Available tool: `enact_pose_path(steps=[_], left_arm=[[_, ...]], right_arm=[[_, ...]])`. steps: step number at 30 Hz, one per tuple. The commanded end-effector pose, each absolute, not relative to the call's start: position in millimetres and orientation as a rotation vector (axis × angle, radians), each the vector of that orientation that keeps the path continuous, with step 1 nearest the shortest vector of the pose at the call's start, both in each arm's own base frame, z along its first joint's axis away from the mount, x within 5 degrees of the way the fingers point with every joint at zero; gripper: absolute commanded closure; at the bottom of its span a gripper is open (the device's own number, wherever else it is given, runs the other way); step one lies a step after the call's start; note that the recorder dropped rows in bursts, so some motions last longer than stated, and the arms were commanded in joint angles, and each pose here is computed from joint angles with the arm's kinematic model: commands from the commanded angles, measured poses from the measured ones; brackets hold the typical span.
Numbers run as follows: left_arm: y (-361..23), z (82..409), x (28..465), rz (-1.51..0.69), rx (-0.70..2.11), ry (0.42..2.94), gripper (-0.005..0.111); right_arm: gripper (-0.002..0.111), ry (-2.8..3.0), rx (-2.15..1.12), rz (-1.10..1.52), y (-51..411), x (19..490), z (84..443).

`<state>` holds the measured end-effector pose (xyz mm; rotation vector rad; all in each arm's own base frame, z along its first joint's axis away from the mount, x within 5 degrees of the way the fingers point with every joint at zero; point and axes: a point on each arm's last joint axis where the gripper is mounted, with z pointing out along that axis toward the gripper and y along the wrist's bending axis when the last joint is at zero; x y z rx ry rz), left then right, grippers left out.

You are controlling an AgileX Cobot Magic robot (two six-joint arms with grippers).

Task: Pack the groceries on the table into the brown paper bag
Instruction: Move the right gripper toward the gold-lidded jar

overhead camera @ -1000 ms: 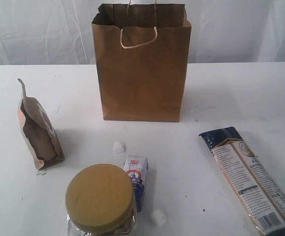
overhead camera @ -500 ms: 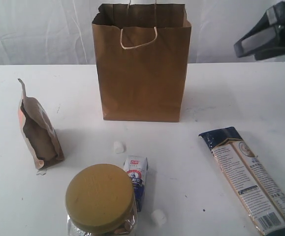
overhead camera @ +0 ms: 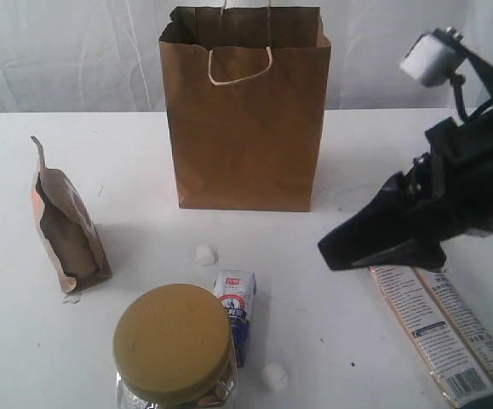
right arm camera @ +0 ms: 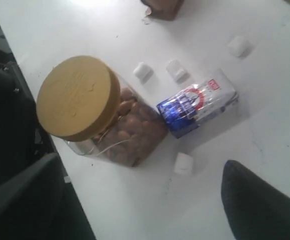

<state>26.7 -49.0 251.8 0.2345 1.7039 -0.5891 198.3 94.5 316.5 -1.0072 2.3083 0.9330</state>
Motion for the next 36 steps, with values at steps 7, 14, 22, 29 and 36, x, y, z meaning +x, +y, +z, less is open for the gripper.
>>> enact_pose_path(steps=[7, 14, 22, 29, 36], left_arm=[[-50.5, 254.2, 24.8, -0.611, 0.247, 1.693, 0.042], [-50.5, 254.2, 24.8, -0.611, 0.247, 1.693, 0.042], [-50.5, 254.1, 24.8, -0.609, 0.248, 1.694, 0.042], [-50.4, 254.0, 24.9, -0.607, 0.249, 1.695, 0.042], [-50.2, 253.8, 24.9, -0.603, 0.250, 1.696, 0.042]], right_arm=[[0.028, 2.229, -1.015, 1.135, 119.6, 184.0, 320.6], [0.022, 2.221, -1.146, 1.193, 138.5, 168.5, 320.1], [0.014, 2.161, -1.244, 1.056, 166.4, 164.8, 311.6], [0.016, 2.169, -1.504, 0.975, 194.3, 151.8, 287.8], [0.016, 2.133, -1.648, 0.863, 219.8, 147.5, 264.5]])
